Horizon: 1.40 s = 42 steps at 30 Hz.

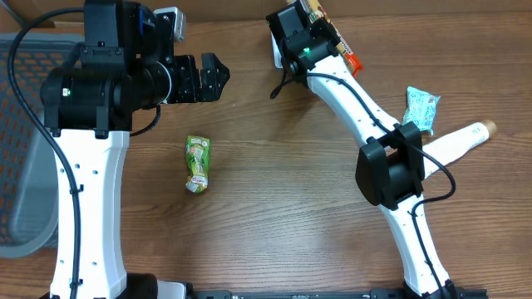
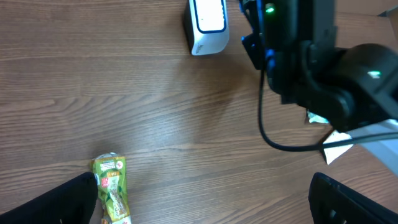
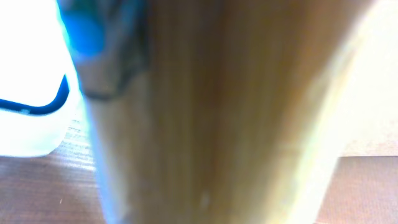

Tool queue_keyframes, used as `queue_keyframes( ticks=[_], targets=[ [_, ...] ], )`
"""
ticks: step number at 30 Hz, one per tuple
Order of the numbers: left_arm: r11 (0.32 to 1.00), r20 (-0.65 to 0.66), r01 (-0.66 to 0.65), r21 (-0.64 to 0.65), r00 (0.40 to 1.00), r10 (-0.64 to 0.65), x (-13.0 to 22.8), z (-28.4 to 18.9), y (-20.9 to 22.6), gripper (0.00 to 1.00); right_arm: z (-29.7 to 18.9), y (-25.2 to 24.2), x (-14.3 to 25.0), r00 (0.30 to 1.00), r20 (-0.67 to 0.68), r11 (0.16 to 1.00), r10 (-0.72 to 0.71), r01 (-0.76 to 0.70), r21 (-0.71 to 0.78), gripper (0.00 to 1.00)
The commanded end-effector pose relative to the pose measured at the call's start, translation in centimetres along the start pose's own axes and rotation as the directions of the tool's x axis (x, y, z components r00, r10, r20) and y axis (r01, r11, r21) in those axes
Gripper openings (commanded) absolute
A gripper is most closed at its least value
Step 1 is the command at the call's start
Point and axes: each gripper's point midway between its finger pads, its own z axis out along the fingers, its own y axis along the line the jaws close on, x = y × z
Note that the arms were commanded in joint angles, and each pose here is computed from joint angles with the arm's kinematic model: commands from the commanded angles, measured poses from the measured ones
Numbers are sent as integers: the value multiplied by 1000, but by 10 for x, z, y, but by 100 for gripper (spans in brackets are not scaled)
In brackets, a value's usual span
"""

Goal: Scan the item barcode
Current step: 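Lift the spaghetti pack and hold its barcode over the scanner, then carry the spaghetti pack to the right side and drop it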

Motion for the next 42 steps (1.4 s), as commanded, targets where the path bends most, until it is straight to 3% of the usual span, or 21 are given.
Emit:
queue_keyframes(
  ticks=[1, 19, 22, 27, 29, 34, 38, 42],
  targets=[
    [1000, -1, 3, 5, 1000, -3, -1, 1, 0, 100, 0, -21, -9, 999, 9, 990, 41, -42, 132, 4],
    [1000, 1, 3, 0, 1000, -3, -2, 2, 2, 100, 17, -4, 2, 999, -20, 983, 32, -28, 179, 4],
    [1000, 1, 3, 0, 1000, -3, -2, 2, 2, 99, 13, -7, 1, 996, -10, 981, 83, -80, 178, 4],
    [1000, 0, 2, 1, 1000, -2, -2, 2, 1, 99, -17, -30, -12, 989, 23, 988, 149, -150, 41, 4],
    [1000, 1, 3, 0, 1000, -3, -2, 2, 2, 100, -44, -65, -17, 964, 39, 964, 264, -262, -41, 4],
    [1000, 1, 3, 1, 1000, -3, -2, 2, 2, 100, -105, -121, -7, 882, -15, 845, 470, -455, -282, 4],
    [1000, 1, 3, 1, 1000, -3, -2, 2, 2, 100, -156, -161, 16, 783, -152, 625, 603, -582, -519, 4],
    [1000, 0, 3, 1, 1000, -3, -2, 2, 2, 100, -166, -196, 57, 646, -346, 426, 681, -733, -530, 4]
  ],
)
